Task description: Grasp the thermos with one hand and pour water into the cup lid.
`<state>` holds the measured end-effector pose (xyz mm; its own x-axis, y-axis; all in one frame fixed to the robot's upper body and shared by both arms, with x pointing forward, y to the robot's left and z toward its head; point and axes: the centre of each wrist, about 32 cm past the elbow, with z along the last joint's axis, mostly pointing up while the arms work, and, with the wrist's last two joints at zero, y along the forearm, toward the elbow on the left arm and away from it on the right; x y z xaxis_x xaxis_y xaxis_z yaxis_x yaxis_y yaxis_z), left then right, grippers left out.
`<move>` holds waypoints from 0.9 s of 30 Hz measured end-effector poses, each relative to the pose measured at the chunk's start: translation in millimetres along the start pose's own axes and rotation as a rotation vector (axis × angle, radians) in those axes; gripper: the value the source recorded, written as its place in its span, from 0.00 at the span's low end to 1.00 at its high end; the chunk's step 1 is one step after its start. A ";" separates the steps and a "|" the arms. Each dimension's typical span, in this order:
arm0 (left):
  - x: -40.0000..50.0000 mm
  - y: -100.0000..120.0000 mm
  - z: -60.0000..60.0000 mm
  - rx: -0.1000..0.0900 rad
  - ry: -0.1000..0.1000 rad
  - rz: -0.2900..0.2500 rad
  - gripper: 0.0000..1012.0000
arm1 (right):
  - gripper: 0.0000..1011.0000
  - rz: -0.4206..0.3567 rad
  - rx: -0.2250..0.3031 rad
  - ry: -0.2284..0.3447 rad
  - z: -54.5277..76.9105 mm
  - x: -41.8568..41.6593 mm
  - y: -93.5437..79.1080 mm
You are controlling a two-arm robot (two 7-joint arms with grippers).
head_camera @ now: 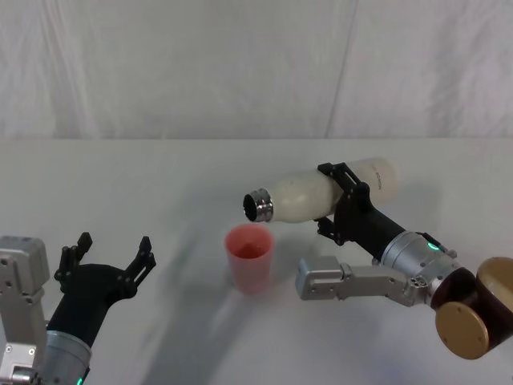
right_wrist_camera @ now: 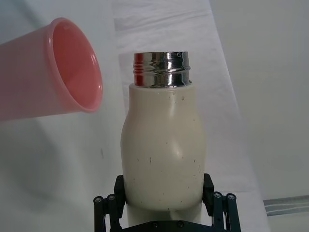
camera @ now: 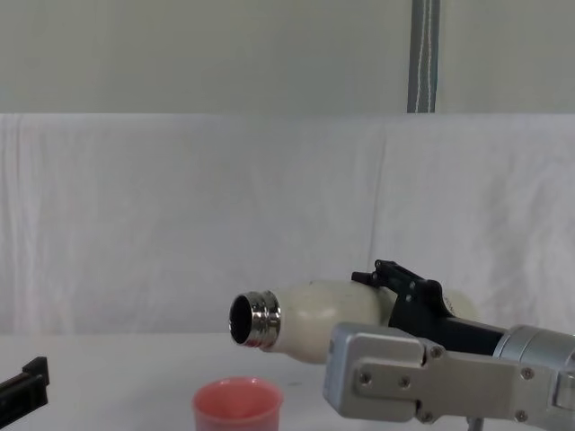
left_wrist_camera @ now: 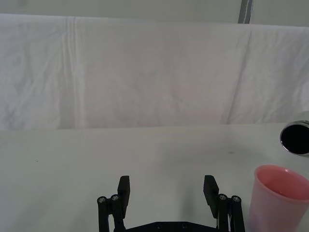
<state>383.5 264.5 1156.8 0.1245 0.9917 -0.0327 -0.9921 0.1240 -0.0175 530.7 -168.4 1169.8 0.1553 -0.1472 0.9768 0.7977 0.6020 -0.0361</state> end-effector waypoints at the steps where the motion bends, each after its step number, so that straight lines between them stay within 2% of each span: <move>1: 0.0 0.0 0.0 0.000 0.000 0.000 0.99 | 0.95 0.000 0.000 -0.002 -0.1 0.0 -0.1; 27: 0.0 0.0 0.0 0.000 0.000 0.000 0.99 | 0.95 -0.012 0.011 -0.074 -7.6 0.1 0.8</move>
<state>383.5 264.5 1156.8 0.1245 0.9917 -0.0327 -0.9921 0.1240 -0.0175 535.9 -173.9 1168.3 0.1024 -0.0964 0.9901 0.7925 0.6095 -0.0226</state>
